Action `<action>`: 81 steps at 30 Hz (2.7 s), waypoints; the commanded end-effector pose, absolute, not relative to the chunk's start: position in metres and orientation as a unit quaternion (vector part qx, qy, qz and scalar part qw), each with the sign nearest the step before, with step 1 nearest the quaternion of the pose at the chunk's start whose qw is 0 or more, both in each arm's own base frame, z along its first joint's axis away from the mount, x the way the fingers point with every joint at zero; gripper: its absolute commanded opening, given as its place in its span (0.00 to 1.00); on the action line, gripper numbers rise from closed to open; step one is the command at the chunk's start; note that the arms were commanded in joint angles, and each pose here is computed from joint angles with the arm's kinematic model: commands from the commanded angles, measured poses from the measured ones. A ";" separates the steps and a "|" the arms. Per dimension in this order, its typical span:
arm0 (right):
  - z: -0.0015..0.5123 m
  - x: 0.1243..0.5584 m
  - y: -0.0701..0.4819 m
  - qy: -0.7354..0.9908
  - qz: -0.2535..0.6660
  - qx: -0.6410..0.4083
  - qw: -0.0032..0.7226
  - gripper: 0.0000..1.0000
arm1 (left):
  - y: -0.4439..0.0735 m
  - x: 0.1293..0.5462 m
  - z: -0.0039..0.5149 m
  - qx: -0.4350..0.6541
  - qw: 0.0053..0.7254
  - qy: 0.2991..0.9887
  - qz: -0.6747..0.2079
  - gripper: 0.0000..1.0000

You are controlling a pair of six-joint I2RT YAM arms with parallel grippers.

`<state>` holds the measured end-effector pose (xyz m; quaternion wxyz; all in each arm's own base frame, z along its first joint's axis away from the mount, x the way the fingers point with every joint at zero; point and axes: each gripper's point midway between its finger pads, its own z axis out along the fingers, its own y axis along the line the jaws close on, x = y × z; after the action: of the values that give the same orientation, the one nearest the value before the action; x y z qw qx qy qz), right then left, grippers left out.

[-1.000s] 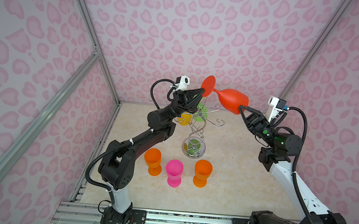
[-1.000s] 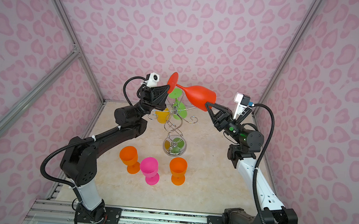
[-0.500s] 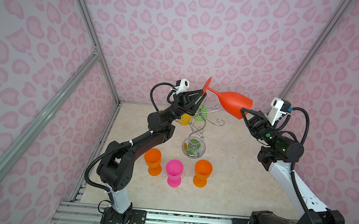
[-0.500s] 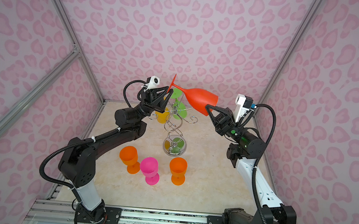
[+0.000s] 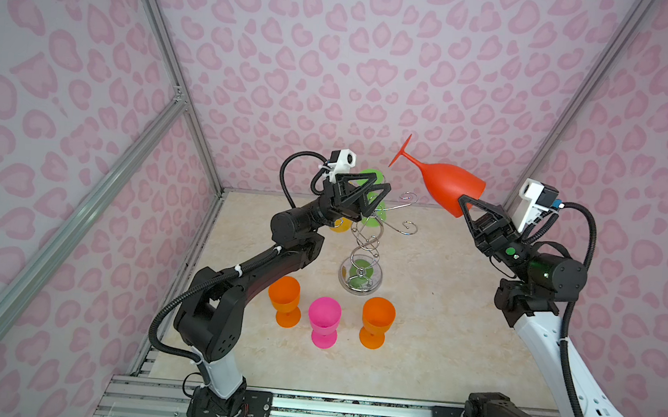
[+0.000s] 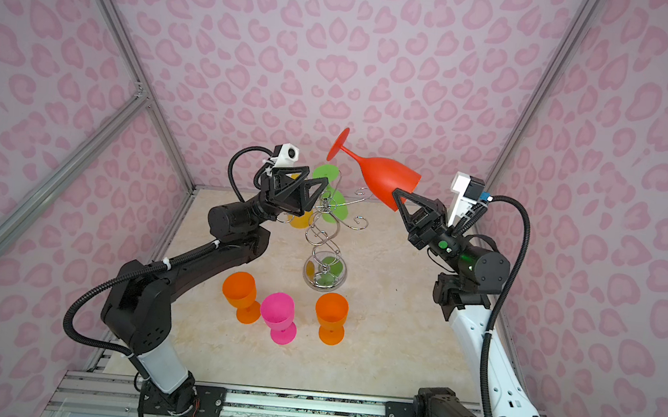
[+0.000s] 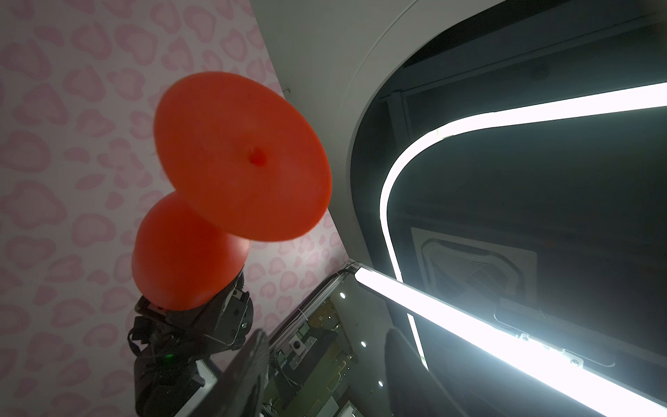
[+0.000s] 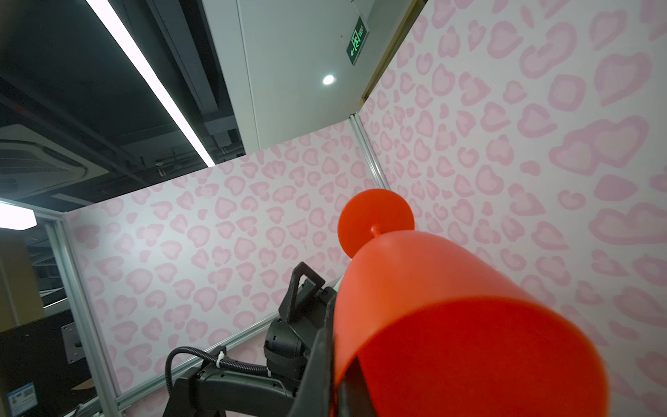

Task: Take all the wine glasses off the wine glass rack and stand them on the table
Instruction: 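Lower the red glass with the right gripper while the left gripper moves to the rack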

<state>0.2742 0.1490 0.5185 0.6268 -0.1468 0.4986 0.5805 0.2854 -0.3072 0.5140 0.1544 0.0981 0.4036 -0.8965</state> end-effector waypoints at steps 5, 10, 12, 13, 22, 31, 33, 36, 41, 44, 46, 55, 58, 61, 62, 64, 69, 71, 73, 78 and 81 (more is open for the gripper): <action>0.457 0.316 0.114 0.690 0.367 -0.061 0.621 0.00 | -0.306 0.266 0.512 0.166 0.227 0.428 -0.859 0.63; 0.436 0.321 0.086 0.746 0.295 -0.015 0.597 0.00 | -0.305 0.267 0.507 0.180 0.282 0.471 -0.816 0.66; 0.420 0.326 0.076 0.772 0.270 0.007 0.575 0.00 | -0.302 0.268 0.506 0.180 0.302 0.488 -0.799 0.67; 0.412 0.329 0.073 0.784 0.260 0.015 0.564 0.00 | -0.300 0.269 0.507 0.180 0.311 0.494 -0.791 0.67; 0.300 0.336 0.086 0.908 0.174 -0.029 0.380 0.00 | -0.257 0.282 0.506 0.146 0.424 0.556 -0.700 0.75; 0.236 0.317 0.118 0.952 0.094 -0.115 0.268 0.00 | -0.228 0.286 0.502 0.125 0.502 0.606 -0.604 0.78; 0.221 0.310 0.129 0.957 0.077 -0.144 0.238 0.00 | -0.227 0.289 0.499 0.122 0.502 0.613 -0.598 0.78; 0.199 0.304 0.141 0.962 0.064 -0.167 0.208 0.00 | -0.226 0.291 0.495 0.117 0.500 0.619 -0.594 0.79; 0.178 0.298 0.156 0.964 0.051 -0.186 0.180 0.00 | -0.226 0.292 0.492 0.115 0.496 0.623 -0.593 0.78; 0.170 0.295 0.160 0.968 0.046 -0.191 0.157 0.00 | -0.226 0.292 0.492 0.115 0.497 0.625 -0.591 0.78; 0.164 0.295 0.162 0.969 0.042 -0.194 0.146 0.00 | -0.225 0.292 0.491 0.114 0.497 0.625 -0.591 0.78; 0.156 0.292 0.171 0.968 0.041 -0.203 0.138 0.00 | -0.224 0.291 0.488 0.114 0.497 0.630 -0.586 0.79; 0.156 0.291 0.170 0.969 0.042 -0.202 0.138 0.04 | -0.224 0.292 0.488 0.114 0.497 0.630 -0.586 0.79; 0.155 0.290 0.170 0.969 0.042 -0.201 0.138 0.06 | -0.224 0.292 0.488 0.114 0.496 0.631 -0.586 0.79; 0.155 0.290 0.170 0.969 0.043 -0.200 0.137 0.07 | -0.224 0.292 0.487 0.114 0.496 0.631 -0.585 0.79; 0.156 0.289 0.170 0.969 0.046 -0.201 0.137 0.11 | -0.224 0.292 0.487 0.114 0.495 0.631 -0.586 0.79; 0.160 0.288 0.172 0.967 0.052 -0.202 0.144 0.17 | -0.225 0.293 0.487 0.114 0.496 0.631 -0.585 0.79; 0.163 0.287 0.172 0.966 0.056 -0.202 0.149 0.18 | -0.225 0.292 0.487 0.114 0.495 0.631 -0.586 0.79; 0.168 0.287 0.174 0.965 0.061 -0.203 0.154 0.20 | -0.224 0.292 0.487 0.114 0.496 0.631 -0.586 0.79; 0.181 0.282 0.173 0.962 0.069 -0.201 0.170 0.22 | -0.223 0.295 0.486 0.108 0.499 0.635 -0.580 0.79; 0.194 0.280 0.172 0.958 0.078 -0.197 0.190 0.23 | -0.221 0.299 0.485 0.103 0.502 0.637 -0.577 0.79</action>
<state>0.2823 0.1715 0.1884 0.1833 -0.2019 0.9594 0.0723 0.2972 -0.2235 0.4800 0.4878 0.1010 0.6419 -0.5830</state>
